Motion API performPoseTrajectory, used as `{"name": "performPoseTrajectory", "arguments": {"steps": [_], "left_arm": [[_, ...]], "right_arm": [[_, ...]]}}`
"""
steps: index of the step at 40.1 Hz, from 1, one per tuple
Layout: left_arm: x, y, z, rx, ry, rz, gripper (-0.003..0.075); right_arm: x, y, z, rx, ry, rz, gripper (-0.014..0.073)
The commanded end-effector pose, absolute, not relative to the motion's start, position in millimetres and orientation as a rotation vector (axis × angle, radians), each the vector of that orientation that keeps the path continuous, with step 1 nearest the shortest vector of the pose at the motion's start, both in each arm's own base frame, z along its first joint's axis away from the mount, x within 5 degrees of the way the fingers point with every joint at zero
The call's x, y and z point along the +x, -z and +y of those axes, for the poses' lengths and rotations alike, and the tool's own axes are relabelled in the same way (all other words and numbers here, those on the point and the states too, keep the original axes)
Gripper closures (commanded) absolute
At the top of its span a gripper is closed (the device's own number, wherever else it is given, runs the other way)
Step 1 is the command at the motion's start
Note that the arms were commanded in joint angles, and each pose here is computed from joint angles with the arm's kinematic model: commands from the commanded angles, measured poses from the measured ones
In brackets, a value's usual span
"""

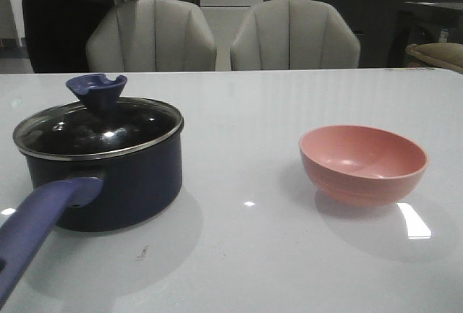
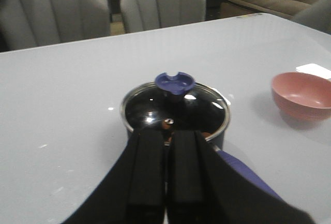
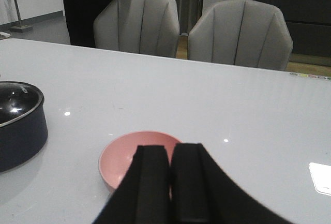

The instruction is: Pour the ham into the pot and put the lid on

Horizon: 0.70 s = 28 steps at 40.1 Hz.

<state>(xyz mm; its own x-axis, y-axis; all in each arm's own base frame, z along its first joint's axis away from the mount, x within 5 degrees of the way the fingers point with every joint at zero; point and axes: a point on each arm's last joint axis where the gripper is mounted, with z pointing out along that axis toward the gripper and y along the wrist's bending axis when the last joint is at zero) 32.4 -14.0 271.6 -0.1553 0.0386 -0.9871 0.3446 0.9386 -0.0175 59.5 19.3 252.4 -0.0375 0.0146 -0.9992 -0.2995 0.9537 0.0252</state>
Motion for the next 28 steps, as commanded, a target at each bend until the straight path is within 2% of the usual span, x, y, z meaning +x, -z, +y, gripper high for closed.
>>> {"name": "performPoseTrajectory", "arguments": {"steps": [1, 10, 18, 28], "left_arm": [[39, -278, -11, 0.181, 0.216, 1.554, 0.0605], [48, -239, -3, 0.033, 0.068, 1.418, 0.0606], [55, -211, -2, 0.016, 0.058, 1.437, 0.0606], [55, -207, -3, 0.016, 0.061, 1.468, 0.0606]], "right_arm": [[59, -268, 18, -0.210, -0.251, 1.492, 0.0434], [59, -268, 18, -0.210, -0.251, 1.492, 0.0434], [59, -268, 18, -0.210, -0.251, 1.492, 0.0434], [59, -268, 18, -0.210, -0.251, 1.492, 0.0434]]}}
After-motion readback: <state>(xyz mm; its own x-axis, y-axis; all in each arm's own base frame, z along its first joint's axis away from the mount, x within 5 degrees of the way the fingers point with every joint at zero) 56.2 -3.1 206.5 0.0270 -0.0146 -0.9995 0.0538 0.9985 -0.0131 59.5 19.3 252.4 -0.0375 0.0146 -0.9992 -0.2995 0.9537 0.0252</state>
